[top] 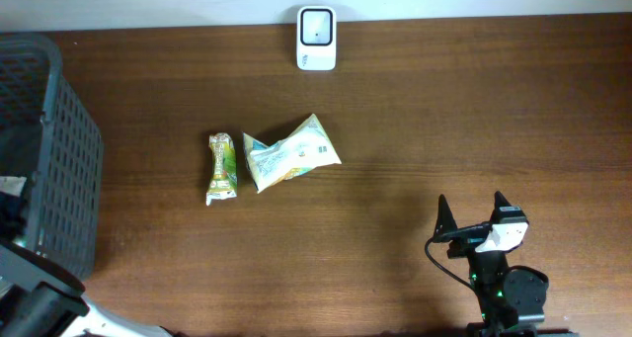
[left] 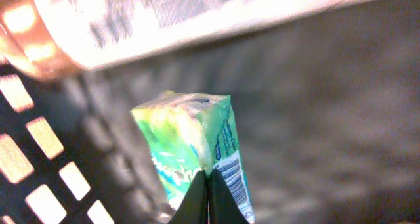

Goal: Scan the item barcode
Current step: 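Reach the left gripper into the basket and grasp a small green box, then place the small green box on the table left of the pouch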

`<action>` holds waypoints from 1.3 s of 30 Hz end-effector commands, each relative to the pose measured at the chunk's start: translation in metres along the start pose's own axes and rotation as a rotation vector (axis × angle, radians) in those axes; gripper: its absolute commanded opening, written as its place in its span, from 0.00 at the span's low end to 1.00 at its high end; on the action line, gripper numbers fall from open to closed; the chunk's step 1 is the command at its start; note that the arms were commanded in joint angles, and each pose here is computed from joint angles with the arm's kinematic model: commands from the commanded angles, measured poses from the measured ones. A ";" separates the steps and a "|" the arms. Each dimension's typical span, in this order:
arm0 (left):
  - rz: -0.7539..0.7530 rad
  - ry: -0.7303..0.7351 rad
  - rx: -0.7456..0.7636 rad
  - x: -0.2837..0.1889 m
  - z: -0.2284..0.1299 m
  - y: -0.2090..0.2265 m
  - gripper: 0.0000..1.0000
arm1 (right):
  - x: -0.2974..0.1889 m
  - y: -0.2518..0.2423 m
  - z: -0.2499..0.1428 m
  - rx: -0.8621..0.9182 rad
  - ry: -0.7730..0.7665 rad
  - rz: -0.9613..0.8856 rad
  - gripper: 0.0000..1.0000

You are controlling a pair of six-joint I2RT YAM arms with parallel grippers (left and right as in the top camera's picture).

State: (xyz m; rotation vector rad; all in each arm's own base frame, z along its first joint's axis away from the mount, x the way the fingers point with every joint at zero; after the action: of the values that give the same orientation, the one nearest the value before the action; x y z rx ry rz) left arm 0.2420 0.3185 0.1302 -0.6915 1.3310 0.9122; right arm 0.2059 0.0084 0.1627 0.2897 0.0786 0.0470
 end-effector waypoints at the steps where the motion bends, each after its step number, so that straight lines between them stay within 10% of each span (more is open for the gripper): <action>1: -0.081 -0.069 0.047 -0.029 0.015 -0.020 0.00 | 0.000 0.000 -0.003 0.003 0.004 0.007 0.99; 12: -0.109 -0.077 0.053 -0.033 0.016 -0.026 0.00 | 0.000 0.000 -0.003 0.003 0.004 0.007 0.99; 18: -0.289 -0.439 0.147 -0.193 0.053 -0.065 0.00 | 0.000 0.000 -0.003 0.003 0.004 0.007 0.99; 24: -0.448 -0.612 0.558 -0.309 -0.042 -0.167 0.00 | 0.000 0.000 -0.003 0.003 0.004 0.007 0.99; 30: -0.309 -0.411 0.945 -0.271 -0.156 -0.247 0.00 | 0.000 0.000 -0.003 0.003 0.005 0.007 0.99; 39: 0.092 -0.168 1.061 -0.075 -0.197 -0.255 0.00 | 0.000 0.000 -0.003 0.003 0.004 0.007 0.99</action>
State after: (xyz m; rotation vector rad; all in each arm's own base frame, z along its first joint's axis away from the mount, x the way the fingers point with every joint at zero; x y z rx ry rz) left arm 0.3694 -0.0003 0.2048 0.2124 1.4404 0.1466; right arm 0.2059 0.0084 0.1627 0.2900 0.0786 0.0470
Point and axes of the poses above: each gripper's point midway between its finger pads, its own x axis out along the fingers, its own y axis along the line the jaws close on, z = x × y, the point moved 4 cm from there along -x, back along the fingers, and after that the axes turned 12 degrees about x, right-handed, at the moved point
